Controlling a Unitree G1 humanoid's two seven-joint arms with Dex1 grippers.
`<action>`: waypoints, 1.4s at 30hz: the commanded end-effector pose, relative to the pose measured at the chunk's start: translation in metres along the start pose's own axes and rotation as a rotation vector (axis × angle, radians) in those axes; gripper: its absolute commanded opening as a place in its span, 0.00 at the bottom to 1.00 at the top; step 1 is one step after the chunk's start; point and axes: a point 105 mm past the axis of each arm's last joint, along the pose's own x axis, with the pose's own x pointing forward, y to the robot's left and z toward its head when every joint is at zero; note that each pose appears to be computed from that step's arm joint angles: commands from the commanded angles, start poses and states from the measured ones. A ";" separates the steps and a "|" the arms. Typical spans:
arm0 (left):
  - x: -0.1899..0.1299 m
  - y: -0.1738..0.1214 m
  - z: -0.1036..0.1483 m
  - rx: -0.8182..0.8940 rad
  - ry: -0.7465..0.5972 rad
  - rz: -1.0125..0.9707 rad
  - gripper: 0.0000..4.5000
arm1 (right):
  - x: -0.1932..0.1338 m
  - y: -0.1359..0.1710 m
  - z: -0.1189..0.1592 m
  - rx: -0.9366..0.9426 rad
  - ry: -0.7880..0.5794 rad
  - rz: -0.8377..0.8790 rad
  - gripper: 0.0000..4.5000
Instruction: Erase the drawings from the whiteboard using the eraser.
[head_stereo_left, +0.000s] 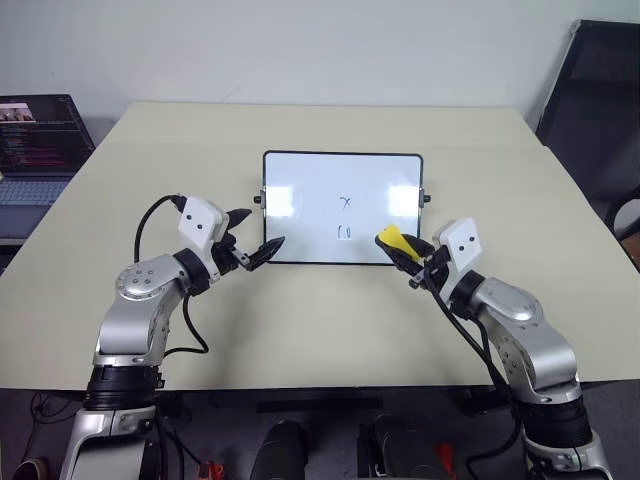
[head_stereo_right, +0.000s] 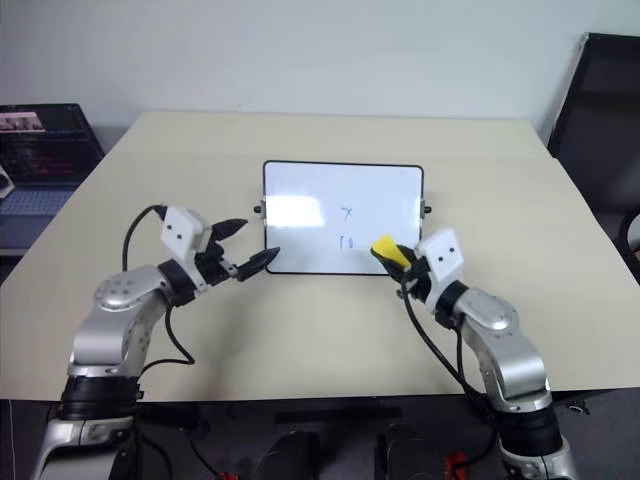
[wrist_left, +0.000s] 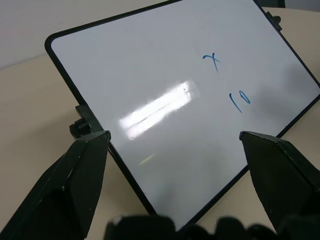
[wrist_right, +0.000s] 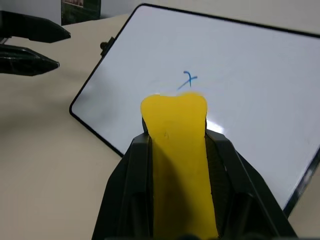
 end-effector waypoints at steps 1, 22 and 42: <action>0.005 0.002 0.017 0.047 -0.030 -0.011 1.00 | 0.018 -0.005 0.018 -0.078 -0.036 -0.018 0.23; 0.017 -0.030 0.031 0.054 -0.034 -0.118 1.00 | 0.116 -0.023 0.011 -0.362 0.148 -0.025 0.23; 0.017 -0.035 0.026 0.048 -0.027 -0.129 1.00 | 0.095 -0.023 -0.030 -0.417 0.298 0.080 0.23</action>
